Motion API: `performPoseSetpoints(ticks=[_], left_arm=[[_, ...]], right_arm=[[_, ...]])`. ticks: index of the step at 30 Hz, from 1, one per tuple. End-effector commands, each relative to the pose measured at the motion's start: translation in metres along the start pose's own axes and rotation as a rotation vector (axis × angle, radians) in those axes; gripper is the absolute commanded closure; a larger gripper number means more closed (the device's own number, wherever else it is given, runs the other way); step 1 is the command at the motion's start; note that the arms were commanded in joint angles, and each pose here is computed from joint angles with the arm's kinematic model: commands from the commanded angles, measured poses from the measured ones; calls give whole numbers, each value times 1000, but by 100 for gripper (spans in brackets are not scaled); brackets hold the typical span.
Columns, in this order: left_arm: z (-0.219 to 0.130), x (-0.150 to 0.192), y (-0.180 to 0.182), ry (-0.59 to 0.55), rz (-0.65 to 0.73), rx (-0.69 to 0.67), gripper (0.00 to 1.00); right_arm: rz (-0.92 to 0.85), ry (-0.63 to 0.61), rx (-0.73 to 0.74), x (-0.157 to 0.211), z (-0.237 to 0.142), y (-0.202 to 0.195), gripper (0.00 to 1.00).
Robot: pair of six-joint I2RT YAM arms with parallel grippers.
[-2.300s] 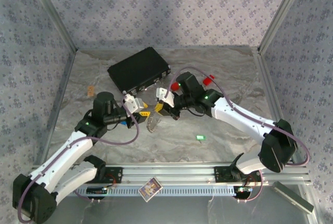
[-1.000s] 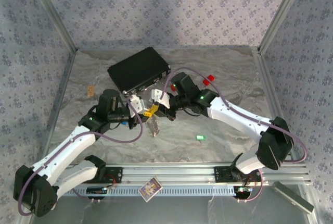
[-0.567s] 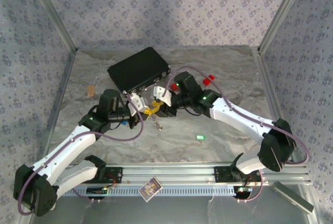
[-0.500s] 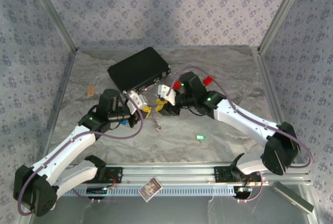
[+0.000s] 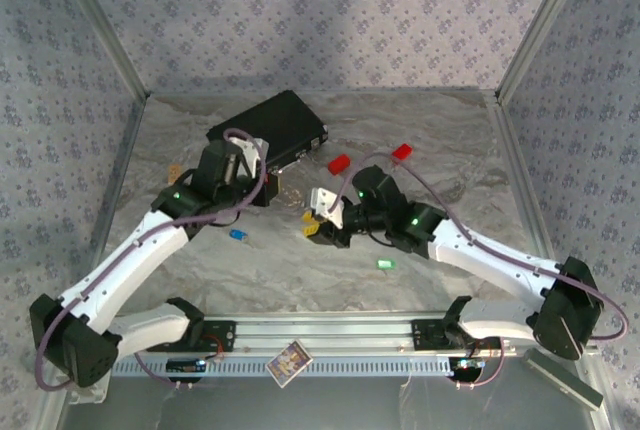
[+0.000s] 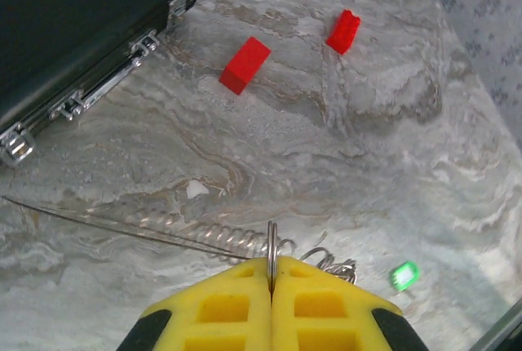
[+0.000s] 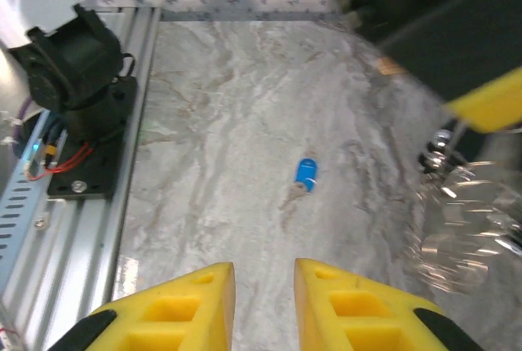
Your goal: Put the keys on the keyring
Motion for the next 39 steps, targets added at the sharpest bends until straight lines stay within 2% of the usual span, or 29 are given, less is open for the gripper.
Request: performPoseSetpoints(ticks=[1,6,10,15,18,22,28,33,39], left_arm=[[-7,-5,-8,11,-245,-30,100],[0,-9,-11,46,-565,-90,100],[8,-2,-15,174,-796,-185,100],[25,4,-32,323,-1023,-141,100],[30,6,-36,358,-1067,-136,100],[31,8,-37,382,-1118,-148,100],[33,12,-40,410,-1166,-156,100],[33,17,-46,441,-1186,-159,100],[31,23,-53,464,-1203,-165,100]], right_arm=[[32,-107,43,-8,9,-1,75],[92,-200,146,4,25,-5,75],[97,-211,230,17,32,-11,74],[54,-213,356,35,26,-18,74],[84,-254,412,52,14,-26,75],[42,-215,437,66,9,-25,75],[-35,-242,449,60,5,-19,77],[-55,-240,543,59,5,-30,76],[-63,-265,579,54,7,-37,74]])
Point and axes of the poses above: each hand's point on the last joint's axis, 136 mm out from that joint toward the fingers, its own z axis out along the fingers, its own y axis along the line the jaws close on, x = y × z, the point moved 6 cm from there along -z, back along the fingers, and after that the axes turned 8 degrees about -z, right-handed, at the moved point
